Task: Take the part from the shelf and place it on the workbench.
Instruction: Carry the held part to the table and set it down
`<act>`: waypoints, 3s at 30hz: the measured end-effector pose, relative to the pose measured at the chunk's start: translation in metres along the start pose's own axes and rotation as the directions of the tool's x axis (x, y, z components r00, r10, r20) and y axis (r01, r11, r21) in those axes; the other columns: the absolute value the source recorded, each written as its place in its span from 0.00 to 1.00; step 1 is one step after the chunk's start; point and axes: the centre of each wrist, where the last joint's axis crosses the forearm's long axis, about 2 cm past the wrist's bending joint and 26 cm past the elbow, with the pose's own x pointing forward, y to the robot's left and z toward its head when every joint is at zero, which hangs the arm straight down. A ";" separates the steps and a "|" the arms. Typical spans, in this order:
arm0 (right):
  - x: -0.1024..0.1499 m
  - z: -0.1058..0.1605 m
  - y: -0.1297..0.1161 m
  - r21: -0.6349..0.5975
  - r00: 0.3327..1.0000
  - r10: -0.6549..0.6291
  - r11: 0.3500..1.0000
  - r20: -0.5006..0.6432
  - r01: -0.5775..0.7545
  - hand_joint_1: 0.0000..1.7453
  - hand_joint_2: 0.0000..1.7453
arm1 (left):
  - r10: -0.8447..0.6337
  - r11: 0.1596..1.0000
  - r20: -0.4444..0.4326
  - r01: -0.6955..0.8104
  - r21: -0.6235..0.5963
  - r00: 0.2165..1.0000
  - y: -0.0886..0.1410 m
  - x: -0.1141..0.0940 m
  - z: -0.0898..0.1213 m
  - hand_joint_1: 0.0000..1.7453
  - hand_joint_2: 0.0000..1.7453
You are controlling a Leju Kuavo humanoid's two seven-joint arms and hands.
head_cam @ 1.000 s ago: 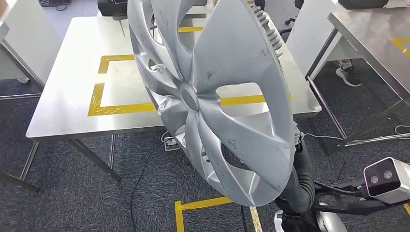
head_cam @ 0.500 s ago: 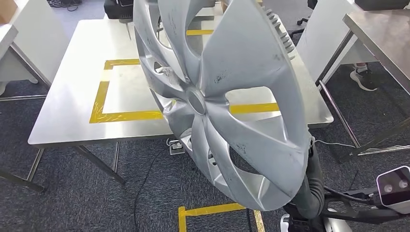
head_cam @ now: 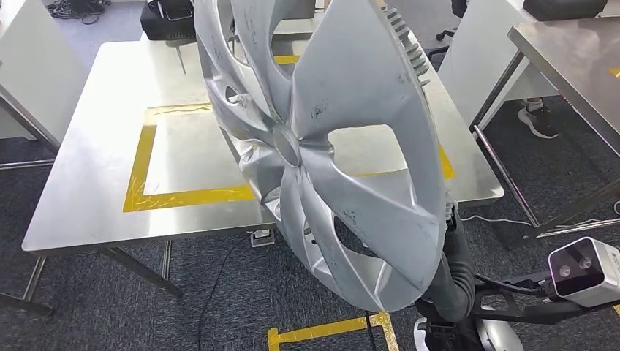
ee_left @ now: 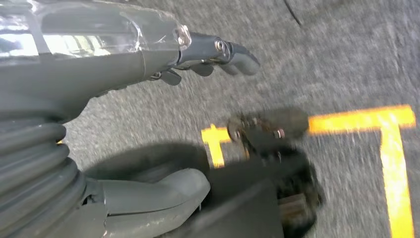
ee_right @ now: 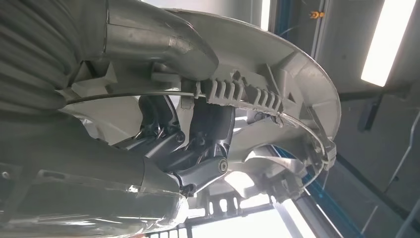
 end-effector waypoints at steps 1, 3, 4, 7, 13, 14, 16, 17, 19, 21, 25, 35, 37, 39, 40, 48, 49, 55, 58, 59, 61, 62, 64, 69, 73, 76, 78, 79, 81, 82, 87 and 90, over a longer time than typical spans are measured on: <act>0.000 0.000 0.000 0.000 1.000 0.000 1.000 0.000 0.000 1.00 1.00 | 0.000 1.000 0.000 0.000 0.001 1.000 0.000 0.000 0.000 0.00 1.00; 0.000 0.000 0.000 0.001 1.000 0.000 1.000 0.001 0.000 1.00 1.00 | 0.000 1.000 0.002 0.000 0.001 1.000 0.000 0.001 0.000 0.00 1.00; 0.000 0.000 0.000 0.000 1.000 0.000 1.000 0.000 0.000 1.00 1.00 | 0.000 1.000 0.002 0.000 0.000 1.000 0.000 0.001 0.000 0.00 1.00; 0.000 0.001 0.000 -0.001 1.000 -0.001 1.000 -0.003 0.001 1.00 1.00 | 0.000 1.000 -0.001 0.000 0.000 1.000 0.000 0.000 0.000 0.00 1.00; 0.000 0.000 0.000 -0.001 1.000 0.000 1.000 -0.002 0.000 1.00 1.00 | 0.000 1.000 0.004 0.000 -0.002 1.000 -0.001 0.003 0.000 0.00 1.00; 0.000 0.000 0.000 -0.001 1.000 0.000 1.000 -0.002 0.000 1.00 1.00 | 0.000 1.000 0.004 0.000 -0.003 1.000 -0.001 0.003 0.000 0.00 1.00; 0.000 0.001 0.000 -0.001 1.000 0.000 1.000 -0.004 0.000 1.00 1.00 | 0.001 1.000 0.003 -0.001 -0.002 1.000 -0.001 0.002 0.000 0.00 1.00; 0.000 0.001 0.000 0.000 1.000 -0.001 1.000 -0.005 0.001 1.00 1.00 | 0.002 1.000 0.002 -0.002 0.000 1.000 0.000 0.003 0.000 0.00 1.00; 0.000 0.000 0.000 0.002 1.000 -0.001 1.000 -0.006 0.001 1.00 1.00 | 0.006 1.000 -0.001 -0.006 0.003 1.000 0.000 0.004 0.000 0.00 1.00; 0.000 0.000 0.000 0.002 1.000 -0.001 1.000 -0.007 0.001 1.00 1.00 | 0.010 1.000 -0.005 -0.010 0.006 1.000 0.001 0.004 0.000 0.00 1.00; -0.001 0.001 -0.001 0.000 1.000 -0.002 1.000 -0.010 0.002 1.00 1.00 | 0.011 1.000 -0.007 -0.011 0.012 1.000 0.001 0.004 0.000 0.00 1.00; 0.000 0.000 -0.003 -0.027 0.990 0.130 0.991 -0.047 -0.131 1.00 1.00 | 0.006 1.000 -0.010 -0.006 0.011 1.000 0.000 0.003 0.000 0.00 1.00; 0.005 -0.006 -0.007 -0.043 0.923 0.366 0.927 -0.118 -0.373 1.00 1.00 | 0.000 1.000 -0.011 0.000 0.007 1.000 0.000 0.003 0.000 0.00 1.00; 0.011 -0.015 -0.011 -0.037 0.809 0.563 0.817 -0.169 -0.576 1.00 1.00 | -0.008 1.000 -0.012 0.008 0.001 1.000 -0.001 0.004 0.000 0.00 1.00; 0.013 -0.018 -0.012 -0.028 0.763 0.620 0.772 -0.180 -0.634 1.00 1.00 | -0.012 1.000 -0.012 0.012 -0.001 1.000 -0.001 0.004 0.000 0.00 1.00; 0.022 -0.036 -0.018 0.013 0.619 0.763 0.632 -0.187 -0.775 1.00 1.00 | -0.038 0.999 -0.013 0.038 -0.009 0.999 -0.002 0.003 0.000 0.00 1.00; 0.024 -0.041 -0.018 0.037 0.560 0.804 0.577 -0.199 -0.816 1.00 1.00 | -0.045 0.999 -0.012 0.045 -0.011 0.999 -0.003 0.003 0.000 0.00 1.00; 0.032 -0.100 -0.011 0.287 0.145 0.970 0.198 -0.197 -0.937 1.00 1.00 | -0.099 0.995 -0.005 0.099 -0.030 0.995 -0.007 0.005 0.000 0.00 1.00; 0.033 -0.137 -0.004 0.399 0.008 0.987 0.073 -0.162 -0.914 1.00 1.00 | -0.120 0.992 0.000 0.120 -0.047 0.993 -0.011 0.009 -0.001 0.00 1.00; 0.031 -0.149 -0.002 0.437 -0.038 0.988 0.032 -0.150 -0.899 1.00 1.00 | -0.129 0.990 0.000 0.129 -0.052 0.992 -0.013 0.011 -0.001 0.00 1.00; 0.027 -0.172 0.002 0.511 -0.131 0.984 -0.052 -0.120 -0.858 1.00 1.00 | -0.146 0.987 -0.003 0.145 -0.064 0.989 -0.016 0.015 -0.001 0.00 1.00; 0.023 -0.181 0.003 0.545 -0.175 0.979 -0.092 -0.102 -0.834 1.00 1.00 | -0.152 0.986 -0.005 0.151 -0.070 0.988 -0.017 0.017 -0.001 0.00 1.00; 0.012 -0.197 0.005 0.598 -0.246 0.967 -0.160 -0.066 -0.786 1.00 1.00 | -0.159 0.984 -0.007 0.158 -0.078 0.987 -0.021 0.020 -0.001 0.00 1.00; -0.019 -0.217 0.004 0.691 -0.379 0.925 -0.265 -0.014 -0.673 1.00 1.00 | -0.179 0.980 -0.007 0.178 -0.090 0.984 -0.026 0.022 -0.001 0.00 1.00; -0.044 -0.227 -0.003 0.746 -0.503 0.863 -0.360 0.039 -0.560 1.00 1.00 | -0.196 0.976 -0.003 0.195 -0.101 0.981 -0.028 0.024 -0.001 0.00 1.00; -0.067 -0.234 -0.019 0.776 -0.570 0.820 -0.392 0.051 -0.495 1.00 1.00 | -0.207 0.972 0.000 0.206 -0.111 0.978 -0.031 0.028 -0.001 0.00 1.00; -0.079 -0.237 -0.030 0.793 -0.604 0.795 -0.400 0.051 -0.460 1.00 1.00 | -0.211 0.971 0.000 0.209 -0.115 0.978 -0.032 0.029 -0.001 0.00 1.00; -0.084 -0.237 -0.034 0.802 -0.618 0.785 -0.399 0.048 -0.444 1.00 1.00 | -0.211 0.971 0.000 0.210 -0.116 0.977 -0.032 0.029 -0.001 0.00 1.00; -0.092 -0.238 -0.041 0.821 -0.642 0.765 -0.394 0.044 -0.413 1.00 1.00 | -0.212 0.971 0.000 0.211 -0.117 0.977 -0.033 0.029 -0.001 0.00 1.00; -0.095 -0.238 -0.044 0.830 -0.655 0.755 -0.392 0.043 -0.398 1.00 1.00 | -0.213 0.970 0.000 0.212 -0.117 0.977 -0.033 0.029 -0.001 0.00 1.00; -0.105 -0.235 -0.058 0.863 -0.731 0.682 -0.383 0.023 -0.330 1.00 1.00 | -0.227 0.966 0.001 0.226 -0.124 0.974 -0.033 0.029 -0.001 0.00 1.00; -0.107 -0.231 -0.075 0.878 -0.763 0.646 -0.355 -0.018 -0.321 1.00 1.00 | -0.233 0.964 0.000 0.231 -0.130 0.973 -0.034 0.028 -0.001 0.00 1.00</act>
